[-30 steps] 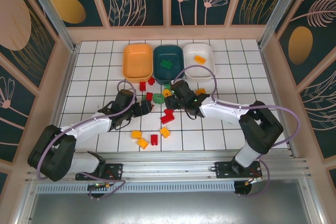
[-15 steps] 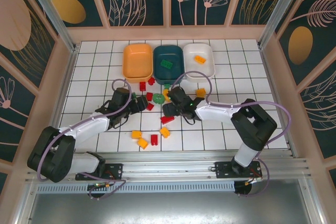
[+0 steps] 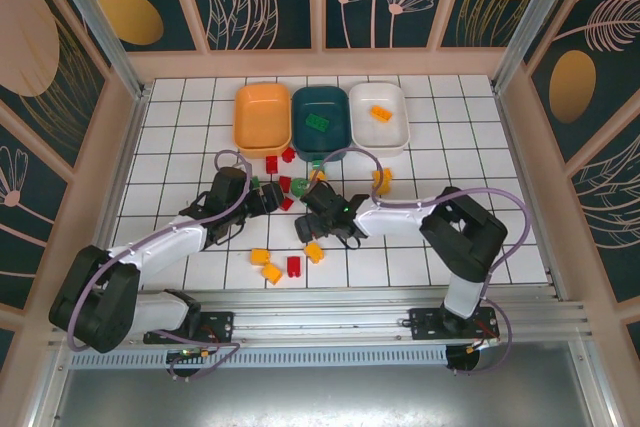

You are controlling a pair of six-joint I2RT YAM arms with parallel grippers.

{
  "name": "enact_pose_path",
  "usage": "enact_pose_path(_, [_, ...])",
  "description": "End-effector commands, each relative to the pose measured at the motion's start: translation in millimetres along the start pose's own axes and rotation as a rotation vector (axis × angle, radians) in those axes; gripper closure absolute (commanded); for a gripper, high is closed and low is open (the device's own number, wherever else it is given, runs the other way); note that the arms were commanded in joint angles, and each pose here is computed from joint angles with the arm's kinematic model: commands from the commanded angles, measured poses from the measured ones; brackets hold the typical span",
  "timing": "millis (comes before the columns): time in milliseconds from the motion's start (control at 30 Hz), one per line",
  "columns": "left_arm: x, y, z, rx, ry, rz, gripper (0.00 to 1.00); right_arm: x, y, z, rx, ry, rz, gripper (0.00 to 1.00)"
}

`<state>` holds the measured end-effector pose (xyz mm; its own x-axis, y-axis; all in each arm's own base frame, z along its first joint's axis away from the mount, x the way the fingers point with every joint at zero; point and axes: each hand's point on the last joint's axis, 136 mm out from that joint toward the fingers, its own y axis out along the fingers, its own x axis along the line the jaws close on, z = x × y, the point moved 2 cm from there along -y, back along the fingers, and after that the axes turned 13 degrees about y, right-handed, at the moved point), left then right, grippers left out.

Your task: Sort the legos into containers by color

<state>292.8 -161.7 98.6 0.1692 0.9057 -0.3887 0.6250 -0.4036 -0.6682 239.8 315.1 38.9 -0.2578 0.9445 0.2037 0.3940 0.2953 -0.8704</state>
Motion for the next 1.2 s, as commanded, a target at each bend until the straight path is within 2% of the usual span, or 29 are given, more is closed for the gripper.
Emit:
enact_pose_path(0, [-2.4,-6.7,-9.3,-0.038,0.023,0.003,0.13,3.8,3.0,2.3,0.012,-0.032,0.039,0.09])
enact_pose_path(367, [-2.3,-8.6,-13.8,-0.045,0.035,-0.011,0.13,-8.0,-5.1,-8.5,-0.066,0.006,0.113,0.46])
enact_pose_path(533, [-2.9,-14.0,-21.5,-0.067,0.038,-0.026,0.12,-7.0,-26.3,-20.2,-0.121,0.029,0.091,0.5])
enact_pose_path(600, [9.0,-21.1,-28.4,-0.101,0.004,-0.11,0.13,-5.9,-41.1,-29.6,-0.161,0.033,0.081,0.51])
enact_pose_path(700, [35.6,-35.7,-42.9,-0.174,-0.076,-0.223,0.1,-5.0,-65.0,-56.6,-0.249,0.002,0.085,0.52])
enact_pose_path(867, [62.0,-49.0,-61.7,-0.257,-0.211,-0.211,0.09,16.9,-73.2,-123.7,-0.352,-0.03,-0.014,0.52])
enact_pose_path(1000, [59.6,-42.7,-59.4,-0.257,-0.269,-0.121,0.07,45.0,-57.2,-181.9,-0.422,-0.043,-0.112,0.52])
enact_pose_path(1167, [54.6,-39.2,-52.3,-0.218,-0.262,-0.08,0.07,69.0,-16.8,-244.0,-0.454,-0.069,-0.142,0.52])
